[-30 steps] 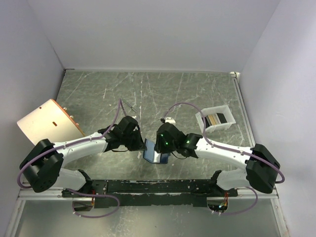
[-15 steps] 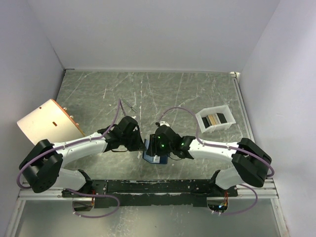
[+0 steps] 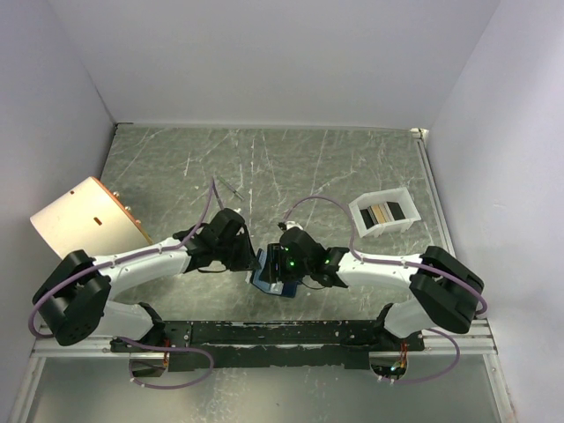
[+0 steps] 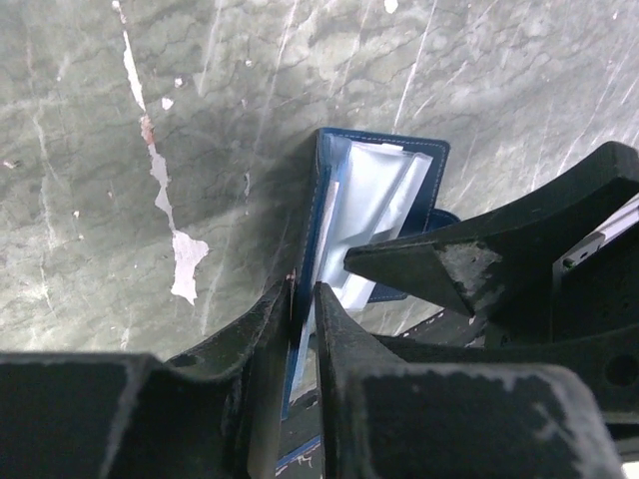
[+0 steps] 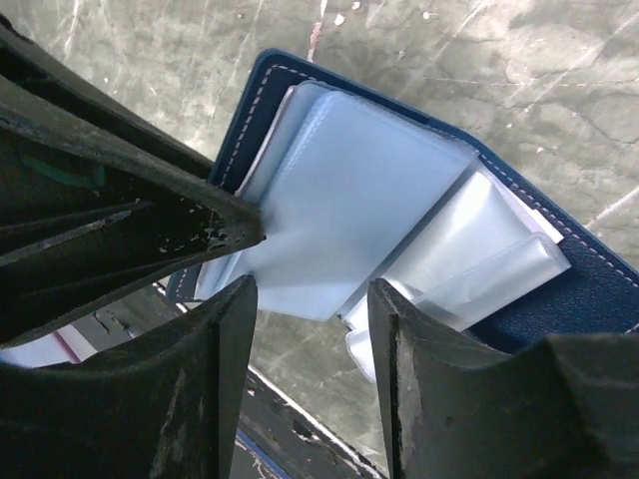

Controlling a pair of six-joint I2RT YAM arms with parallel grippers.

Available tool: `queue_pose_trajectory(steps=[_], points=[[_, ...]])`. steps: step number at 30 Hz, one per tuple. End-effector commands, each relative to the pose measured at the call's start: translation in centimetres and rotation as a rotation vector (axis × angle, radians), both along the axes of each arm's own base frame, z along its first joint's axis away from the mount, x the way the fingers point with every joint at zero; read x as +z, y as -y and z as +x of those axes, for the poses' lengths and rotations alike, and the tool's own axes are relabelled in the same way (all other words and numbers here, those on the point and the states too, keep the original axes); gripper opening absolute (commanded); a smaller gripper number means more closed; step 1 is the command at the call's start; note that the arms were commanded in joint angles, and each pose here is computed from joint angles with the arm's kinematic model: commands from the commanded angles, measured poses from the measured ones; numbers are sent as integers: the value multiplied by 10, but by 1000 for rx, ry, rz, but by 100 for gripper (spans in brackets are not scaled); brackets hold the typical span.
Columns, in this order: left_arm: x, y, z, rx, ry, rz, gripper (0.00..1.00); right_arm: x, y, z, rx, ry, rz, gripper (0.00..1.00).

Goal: Put the credit cards into the card holder
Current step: Open the card holder at the center of the board.

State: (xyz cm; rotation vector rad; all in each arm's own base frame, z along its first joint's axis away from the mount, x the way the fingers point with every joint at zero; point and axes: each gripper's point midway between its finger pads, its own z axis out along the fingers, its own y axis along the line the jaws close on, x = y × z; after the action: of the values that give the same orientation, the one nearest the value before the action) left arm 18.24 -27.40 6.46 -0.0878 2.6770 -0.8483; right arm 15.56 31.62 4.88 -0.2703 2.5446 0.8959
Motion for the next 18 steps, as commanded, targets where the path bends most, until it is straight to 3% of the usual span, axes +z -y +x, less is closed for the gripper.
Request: queue_pose_trajectory(steps=[1,18], points=[[4,2,-5,-6,-4,-41,26,-11,10,4,-32,18,-42,47],[12,4,-6,-9,3,-71,35,-45,36,-1,-70,-4,-158,29]])
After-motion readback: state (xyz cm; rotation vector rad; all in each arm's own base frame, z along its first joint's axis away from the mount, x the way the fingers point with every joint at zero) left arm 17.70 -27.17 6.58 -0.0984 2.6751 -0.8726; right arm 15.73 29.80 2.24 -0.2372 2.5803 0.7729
